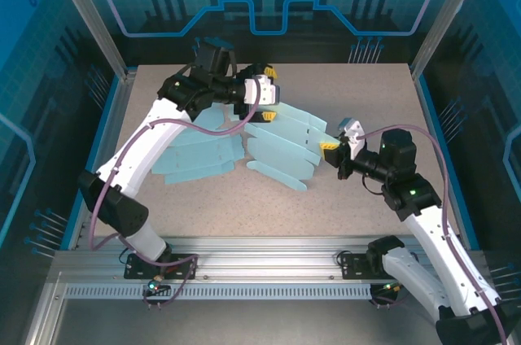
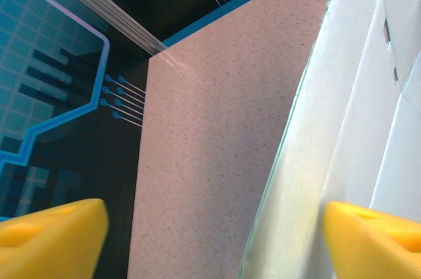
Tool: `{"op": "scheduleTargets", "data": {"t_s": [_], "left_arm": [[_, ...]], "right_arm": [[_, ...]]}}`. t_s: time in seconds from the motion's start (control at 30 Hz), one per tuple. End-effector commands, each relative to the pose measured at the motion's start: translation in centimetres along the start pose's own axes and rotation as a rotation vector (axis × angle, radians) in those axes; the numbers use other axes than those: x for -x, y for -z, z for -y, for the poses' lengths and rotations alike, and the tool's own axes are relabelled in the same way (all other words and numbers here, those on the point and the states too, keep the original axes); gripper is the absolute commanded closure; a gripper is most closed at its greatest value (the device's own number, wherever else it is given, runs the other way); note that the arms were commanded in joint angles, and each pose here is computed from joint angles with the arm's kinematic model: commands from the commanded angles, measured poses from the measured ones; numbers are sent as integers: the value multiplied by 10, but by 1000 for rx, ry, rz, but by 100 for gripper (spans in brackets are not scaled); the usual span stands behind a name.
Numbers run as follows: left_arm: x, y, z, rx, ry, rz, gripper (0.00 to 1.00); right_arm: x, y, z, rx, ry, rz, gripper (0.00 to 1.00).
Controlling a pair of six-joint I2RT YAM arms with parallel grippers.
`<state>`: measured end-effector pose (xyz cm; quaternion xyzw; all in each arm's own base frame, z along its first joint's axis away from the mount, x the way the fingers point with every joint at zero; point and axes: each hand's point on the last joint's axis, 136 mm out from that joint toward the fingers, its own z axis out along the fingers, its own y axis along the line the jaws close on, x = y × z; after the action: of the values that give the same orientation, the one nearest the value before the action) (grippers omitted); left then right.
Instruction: Fold the paper box
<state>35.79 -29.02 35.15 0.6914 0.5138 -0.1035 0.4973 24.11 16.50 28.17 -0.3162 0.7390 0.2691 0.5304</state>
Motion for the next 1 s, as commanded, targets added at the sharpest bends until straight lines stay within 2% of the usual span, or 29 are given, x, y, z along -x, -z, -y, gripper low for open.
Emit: {"op": "scheduleTargets", "data": {"t_s": [0.0,0.1,0.2,0.23,0.4,0.57,0.83,0.9,0.97], "left_arm": [[7,4,11,-64,-34,19,28],[-1,-2,11,-65,-15,-8,55],[-8,-6,9,-53,2,-28,72],[-10,-8,9,-53,3,-35,74],[-21,-18,15,-69,19,-69,84],[-31,-28,5,-15,53,-115,99],[-54,-61,4,23,141,-277,100],[-66,-74,0,35,167,-317,100],[-76,-86,-4,47,177,-346,100]], "right_arm": [[14,2,-7,23,34,24,100],[13,-1,-3,14,28,17,100],[11,-4,0,9,21,8,100],[10,-6,0,9,19,5,100],[4,-17,8,2,2,-23,100],[-1,-28,21,-28,-40,-61,100],[-29,-46,78,-224,-210,-223,100],[-38,-48,94,-275,-269,-251,97],[-45,-49,106,-308,-314,-274,87]]}}
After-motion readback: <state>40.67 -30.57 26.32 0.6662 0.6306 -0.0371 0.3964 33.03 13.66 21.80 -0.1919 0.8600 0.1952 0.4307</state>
